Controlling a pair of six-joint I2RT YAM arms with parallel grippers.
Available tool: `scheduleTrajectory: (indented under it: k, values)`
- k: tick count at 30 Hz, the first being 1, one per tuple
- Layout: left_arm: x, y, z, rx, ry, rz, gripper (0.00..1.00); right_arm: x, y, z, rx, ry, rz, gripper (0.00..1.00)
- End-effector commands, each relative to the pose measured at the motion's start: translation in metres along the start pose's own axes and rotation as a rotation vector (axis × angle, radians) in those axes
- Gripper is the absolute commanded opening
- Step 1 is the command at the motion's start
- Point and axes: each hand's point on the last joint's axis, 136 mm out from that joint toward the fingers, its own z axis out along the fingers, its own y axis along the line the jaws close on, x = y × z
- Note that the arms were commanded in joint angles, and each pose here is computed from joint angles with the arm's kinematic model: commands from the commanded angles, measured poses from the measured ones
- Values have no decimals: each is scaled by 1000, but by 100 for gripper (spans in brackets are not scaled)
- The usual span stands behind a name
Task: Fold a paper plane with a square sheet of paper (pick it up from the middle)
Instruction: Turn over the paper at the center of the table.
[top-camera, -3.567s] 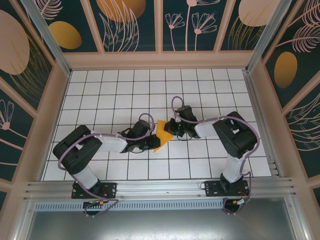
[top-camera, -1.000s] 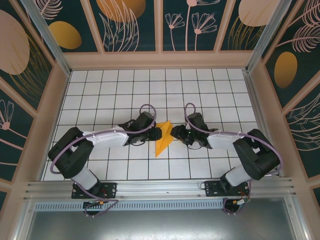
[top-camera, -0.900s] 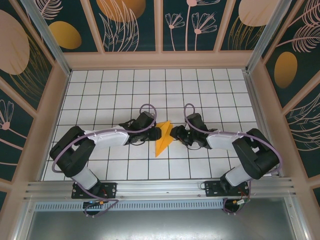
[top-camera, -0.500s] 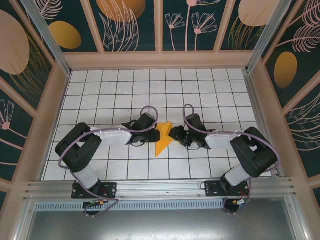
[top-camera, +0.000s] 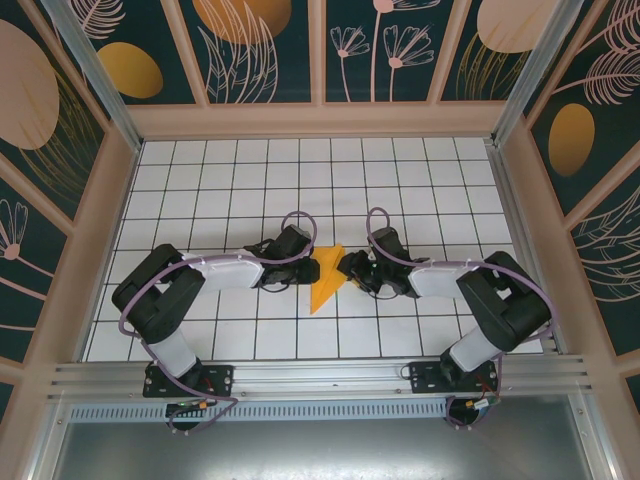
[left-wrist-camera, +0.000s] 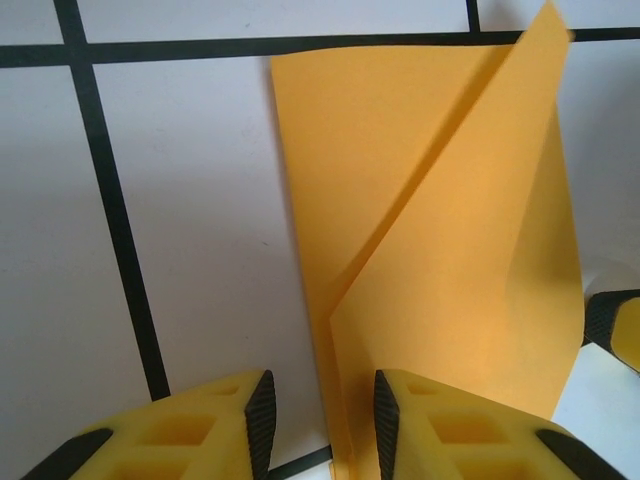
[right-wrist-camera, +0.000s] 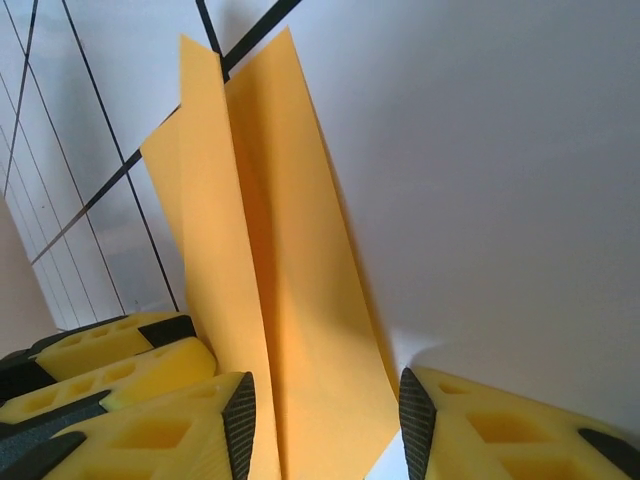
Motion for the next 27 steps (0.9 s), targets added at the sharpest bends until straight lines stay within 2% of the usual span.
scheduleTrajectory:
  k: [1, 16, 27]
  values:
    - [9, 2, 11, 4, 48, 10, 33, 5, 3, 7, -15, 18, 20, 46]
    - [11, 0, 12, 14, 56, 8, 28, -2, 33, 11, -101, 27, -37, 48]
    - [15, 1, 14, 22, 62, -3, 25, 4, 46, 17, -160, 79, -72, 50]
